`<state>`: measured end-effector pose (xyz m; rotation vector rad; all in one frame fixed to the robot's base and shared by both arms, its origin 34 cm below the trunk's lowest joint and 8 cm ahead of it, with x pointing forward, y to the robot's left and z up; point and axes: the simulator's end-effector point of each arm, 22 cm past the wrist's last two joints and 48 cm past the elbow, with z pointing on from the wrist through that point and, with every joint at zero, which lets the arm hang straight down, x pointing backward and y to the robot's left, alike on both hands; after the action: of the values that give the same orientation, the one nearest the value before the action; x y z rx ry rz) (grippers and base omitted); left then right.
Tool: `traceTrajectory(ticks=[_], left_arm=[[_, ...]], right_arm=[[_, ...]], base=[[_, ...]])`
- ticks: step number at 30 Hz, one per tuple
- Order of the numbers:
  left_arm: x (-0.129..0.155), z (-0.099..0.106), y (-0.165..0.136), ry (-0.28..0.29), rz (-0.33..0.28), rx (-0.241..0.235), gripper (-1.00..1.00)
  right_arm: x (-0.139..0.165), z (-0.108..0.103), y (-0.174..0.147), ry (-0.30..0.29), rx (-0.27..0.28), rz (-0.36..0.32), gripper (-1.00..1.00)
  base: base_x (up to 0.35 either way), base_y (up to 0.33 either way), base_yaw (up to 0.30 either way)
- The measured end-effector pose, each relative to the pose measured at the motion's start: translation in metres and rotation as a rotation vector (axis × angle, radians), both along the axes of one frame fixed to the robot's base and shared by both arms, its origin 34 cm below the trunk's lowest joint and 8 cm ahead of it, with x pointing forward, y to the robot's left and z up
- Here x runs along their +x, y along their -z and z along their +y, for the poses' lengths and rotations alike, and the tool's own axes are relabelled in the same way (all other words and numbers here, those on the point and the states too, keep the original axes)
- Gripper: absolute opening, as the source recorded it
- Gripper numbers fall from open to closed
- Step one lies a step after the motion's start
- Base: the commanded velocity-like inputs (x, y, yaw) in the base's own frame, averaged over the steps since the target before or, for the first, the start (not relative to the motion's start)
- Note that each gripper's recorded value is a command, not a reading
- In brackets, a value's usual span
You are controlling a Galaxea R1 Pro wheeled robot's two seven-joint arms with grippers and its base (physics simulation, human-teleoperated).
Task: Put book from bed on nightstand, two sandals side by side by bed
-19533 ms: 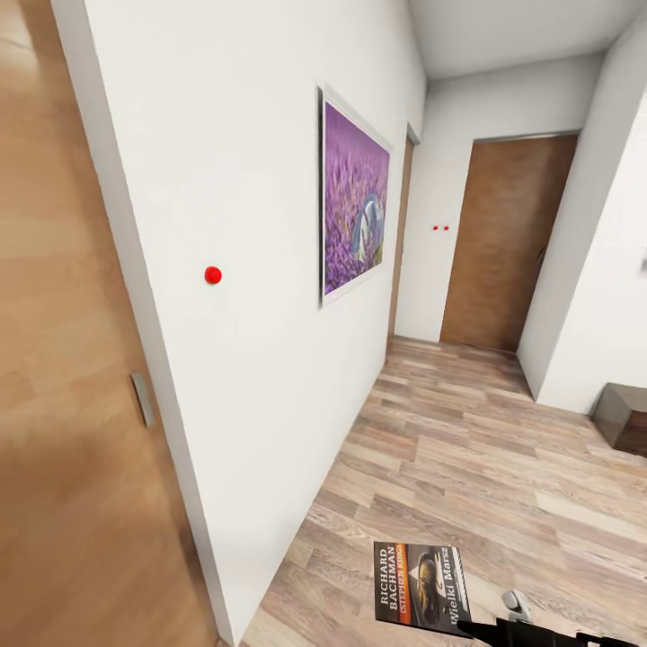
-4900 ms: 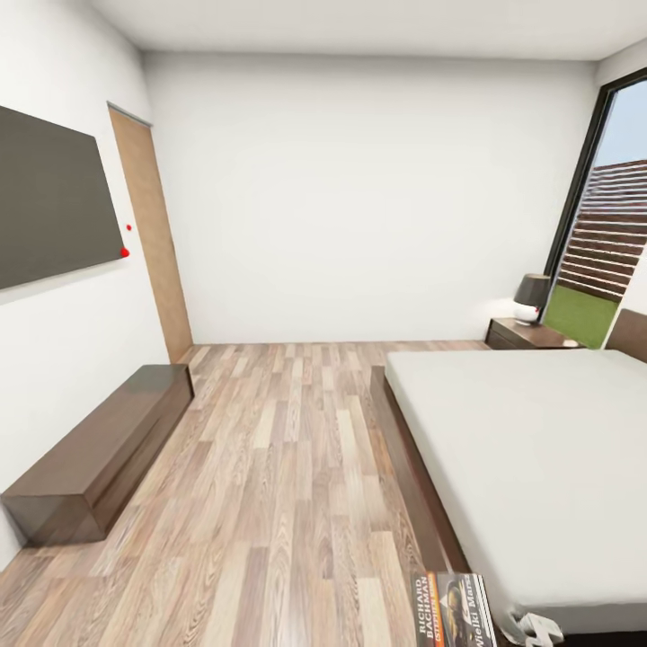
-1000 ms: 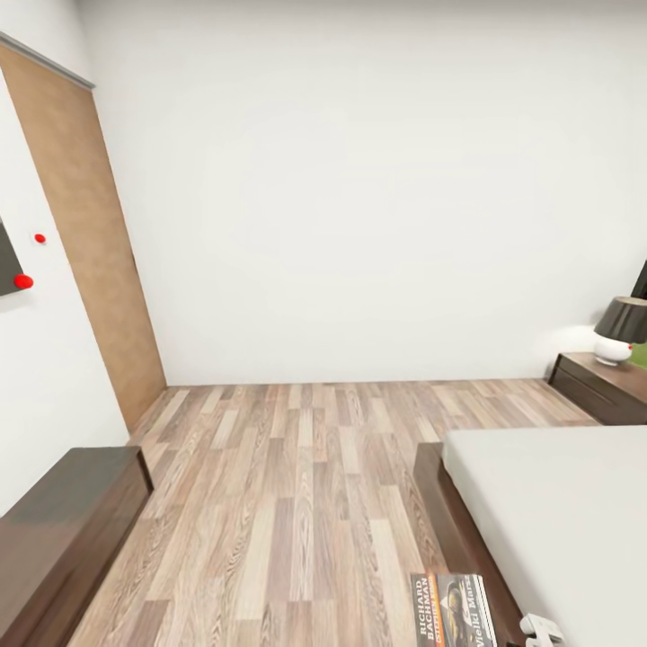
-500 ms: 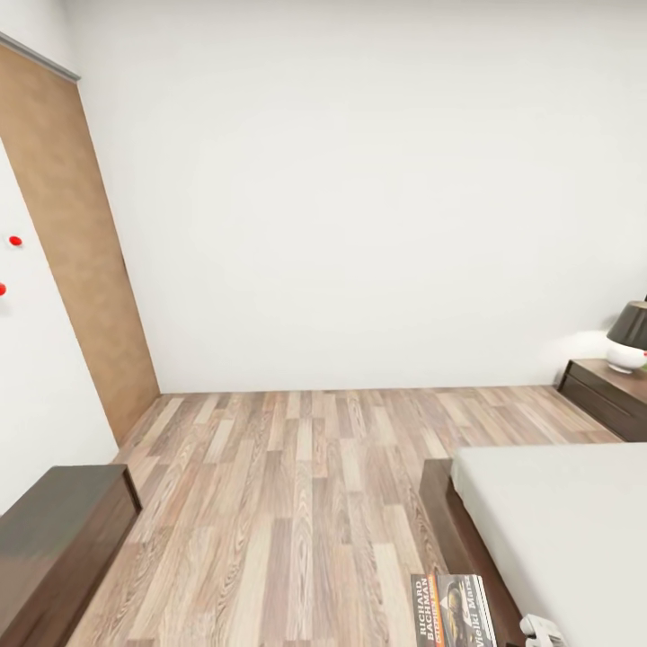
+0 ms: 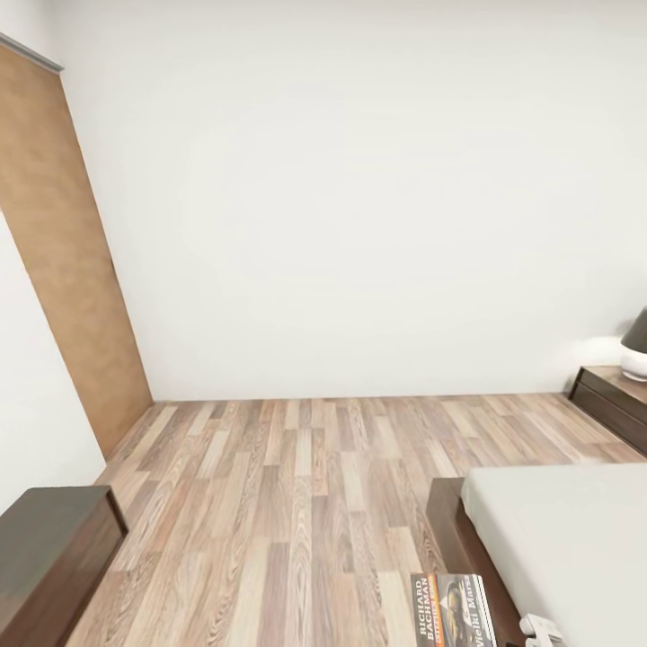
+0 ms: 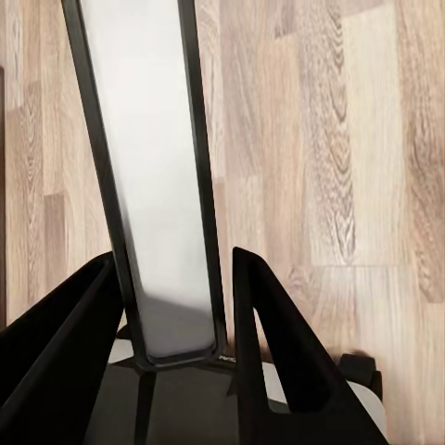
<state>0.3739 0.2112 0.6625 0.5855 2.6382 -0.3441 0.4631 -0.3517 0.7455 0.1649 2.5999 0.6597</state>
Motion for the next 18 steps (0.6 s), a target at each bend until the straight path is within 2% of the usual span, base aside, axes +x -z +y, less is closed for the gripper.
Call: traceTrajectory(ticks=[18], left_arm=[[0.0018,0.0033,0.0005,-0.008,-0.006,0.013,1.00]], right_arm=[[0.0002,0.0000,-0.0001,0.000,0.000,-0.001,-1.00]], base=[[0.325,0.000,0.000]])
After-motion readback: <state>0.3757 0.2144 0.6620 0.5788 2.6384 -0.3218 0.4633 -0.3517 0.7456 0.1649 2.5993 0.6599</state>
